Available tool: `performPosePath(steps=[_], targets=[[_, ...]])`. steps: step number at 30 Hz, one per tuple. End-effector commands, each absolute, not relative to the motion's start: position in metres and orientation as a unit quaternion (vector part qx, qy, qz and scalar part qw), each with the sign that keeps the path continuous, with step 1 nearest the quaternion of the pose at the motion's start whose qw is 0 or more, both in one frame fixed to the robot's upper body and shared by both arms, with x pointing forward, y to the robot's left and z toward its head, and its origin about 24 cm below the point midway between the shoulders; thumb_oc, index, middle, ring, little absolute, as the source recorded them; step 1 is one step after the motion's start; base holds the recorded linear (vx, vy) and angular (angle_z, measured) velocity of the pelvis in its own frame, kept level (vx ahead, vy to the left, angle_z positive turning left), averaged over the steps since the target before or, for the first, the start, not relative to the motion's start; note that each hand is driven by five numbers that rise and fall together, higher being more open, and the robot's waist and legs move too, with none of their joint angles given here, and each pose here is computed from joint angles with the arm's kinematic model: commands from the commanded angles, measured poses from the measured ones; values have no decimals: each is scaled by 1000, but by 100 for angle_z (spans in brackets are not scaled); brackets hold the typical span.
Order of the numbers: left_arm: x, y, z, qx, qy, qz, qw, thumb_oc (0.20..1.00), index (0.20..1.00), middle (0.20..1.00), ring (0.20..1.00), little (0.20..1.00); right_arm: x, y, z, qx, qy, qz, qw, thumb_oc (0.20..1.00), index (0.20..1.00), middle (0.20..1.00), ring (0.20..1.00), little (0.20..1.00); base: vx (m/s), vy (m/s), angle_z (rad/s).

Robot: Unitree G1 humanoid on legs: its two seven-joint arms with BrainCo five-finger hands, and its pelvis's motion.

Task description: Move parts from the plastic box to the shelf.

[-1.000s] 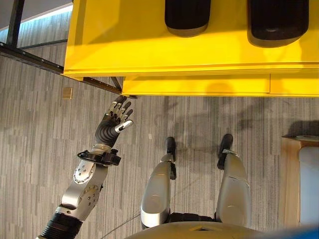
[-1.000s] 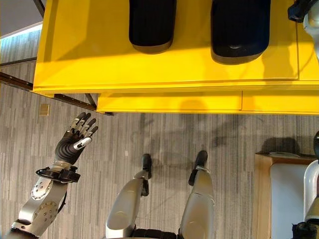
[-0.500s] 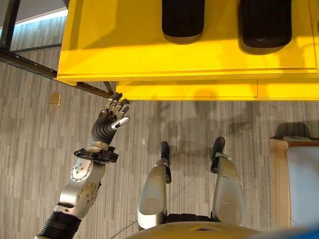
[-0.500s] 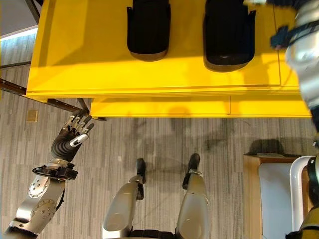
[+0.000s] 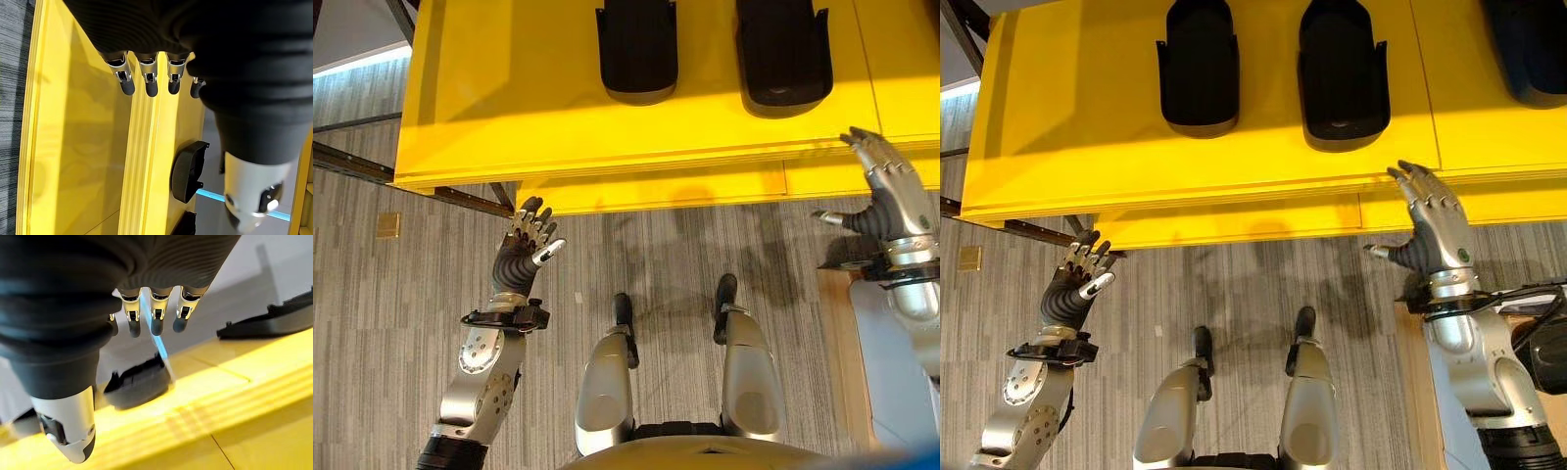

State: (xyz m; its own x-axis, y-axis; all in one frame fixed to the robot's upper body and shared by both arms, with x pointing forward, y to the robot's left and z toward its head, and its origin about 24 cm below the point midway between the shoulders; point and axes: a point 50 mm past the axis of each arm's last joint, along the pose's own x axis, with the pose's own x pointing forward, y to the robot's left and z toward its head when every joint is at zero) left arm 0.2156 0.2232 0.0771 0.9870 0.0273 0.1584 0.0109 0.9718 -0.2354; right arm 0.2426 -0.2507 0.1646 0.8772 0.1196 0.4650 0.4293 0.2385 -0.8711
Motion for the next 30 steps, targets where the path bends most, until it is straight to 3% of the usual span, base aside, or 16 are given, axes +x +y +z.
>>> performPosePath(steps=[1, 10, 15, 30], targets=[[205, 232, 82, -69, -95, 17, 993, 1000, 1000, 1000, 1000, 1000, 258, -230, 167, -626, -276, -92, 724, 1000, 1000, 1000, 1000, 1000, 0, 0, 0], [214, 219, 88, -77, -116, -2, 990, 1000, 1000, 1000, 1000, 1000, 303, -186, 116, -647, -226, -25, 728, 1000, 1000, 1000, 1000, 1000, -8, 7, -5], [217, 214, 95, -83, -132, -10, 988, 1000, 1000, 1000, 1000, 1000, 326, -161, 105, -626, -208, -12, 751, 1000, 1000, 1000, 1000, 1000, -5, -5, -5], [218, 220, 99, -72, -141, -5, 987, 1000, 1000, 1000, 1000, 1000, 334, -191, 118, -649, -191, -88, 731, 1000, 1000, 1000, 1000, 1000, 1, -1, 0]])
